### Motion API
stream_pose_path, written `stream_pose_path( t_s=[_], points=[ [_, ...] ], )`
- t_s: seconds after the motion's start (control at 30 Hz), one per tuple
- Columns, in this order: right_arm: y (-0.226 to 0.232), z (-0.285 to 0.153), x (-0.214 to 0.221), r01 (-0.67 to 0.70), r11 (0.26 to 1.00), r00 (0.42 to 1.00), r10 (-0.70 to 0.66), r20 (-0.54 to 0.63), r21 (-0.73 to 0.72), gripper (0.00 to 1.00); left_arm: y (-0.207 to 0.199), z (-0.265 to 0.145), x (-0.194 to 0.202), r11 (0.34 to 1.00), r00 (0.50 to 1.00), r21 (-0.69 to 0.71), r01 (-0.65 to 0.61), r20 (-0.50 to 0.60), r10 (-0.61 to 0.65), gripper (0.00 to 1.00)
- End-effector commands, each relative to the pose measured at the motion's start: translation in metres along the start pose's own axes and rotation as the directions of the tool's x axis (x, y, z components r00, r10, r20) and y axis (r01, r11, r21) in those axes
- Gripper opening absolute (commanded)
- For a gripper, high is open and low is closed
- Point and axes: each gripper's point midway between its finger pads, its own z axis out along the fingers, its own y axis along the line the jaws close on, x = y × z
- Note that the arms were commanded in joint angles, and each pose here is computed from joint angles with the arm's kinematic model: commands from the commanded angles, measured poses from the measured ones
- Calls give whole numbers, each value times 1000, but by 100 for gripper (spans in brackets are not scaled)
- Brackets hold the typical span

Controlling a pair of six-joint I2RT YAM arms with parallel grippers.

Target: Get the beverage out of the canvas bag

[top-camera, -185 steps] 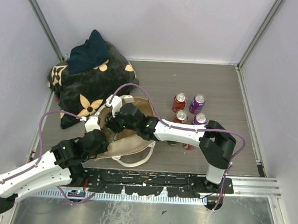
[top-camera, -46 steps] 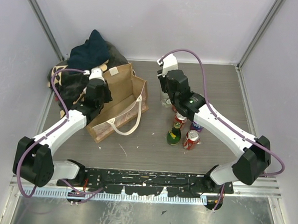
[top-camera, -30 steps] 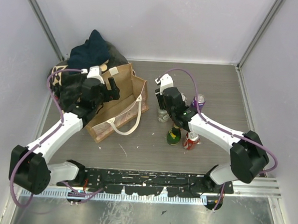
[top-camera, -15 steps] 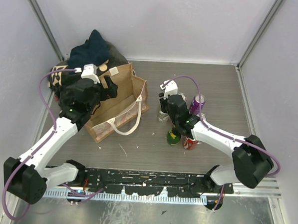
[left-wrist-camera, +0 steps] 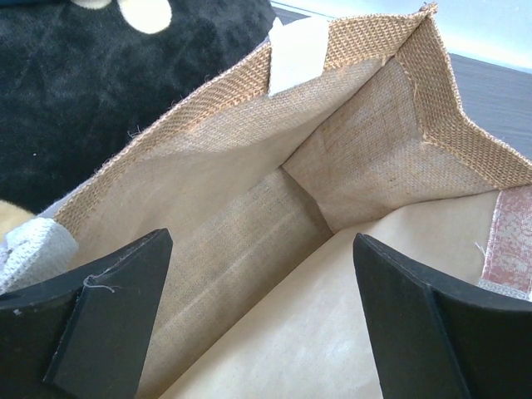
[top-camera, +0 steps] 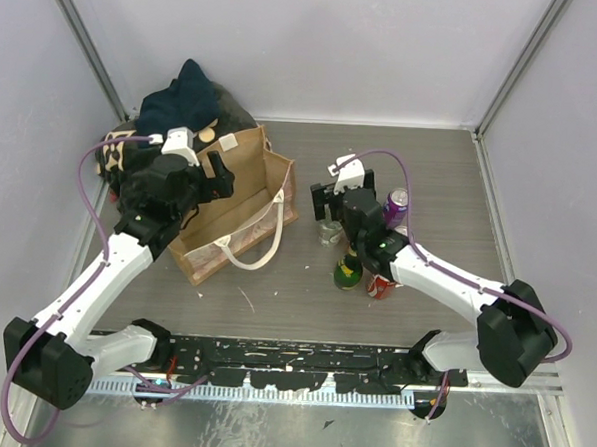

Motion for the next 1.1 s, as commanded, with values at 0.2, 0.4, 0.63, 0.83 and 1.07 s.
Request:
stream_pose_path(
  t_s=[0.2,0.4,0.63,0.83,1.07],
  points=[
    [-49,-25,-99,-105,977,972,61,226,188,100,7,-29,-42,998,994,-48,-39,100,44,98],
    [-129,-32,-103,-187,921,967,111,228,343,100,12,-48,-56,994,984,-61,-91,146,99,98],
    [-263,-60,-75,-374,761,926,274,260,530,100,34,-79,-78,980,966,-165,-109,215,144,98],
    [-359,-121,-19,-489,459,858,406,315,741,100,61,-102,-83,950,947,-284,-129,251,203,98],
    [-379,-172,13,-485,264,837,416,356,834,100,80,-128,-80,931,937,-345,-119,270,220,98]
  ],
)
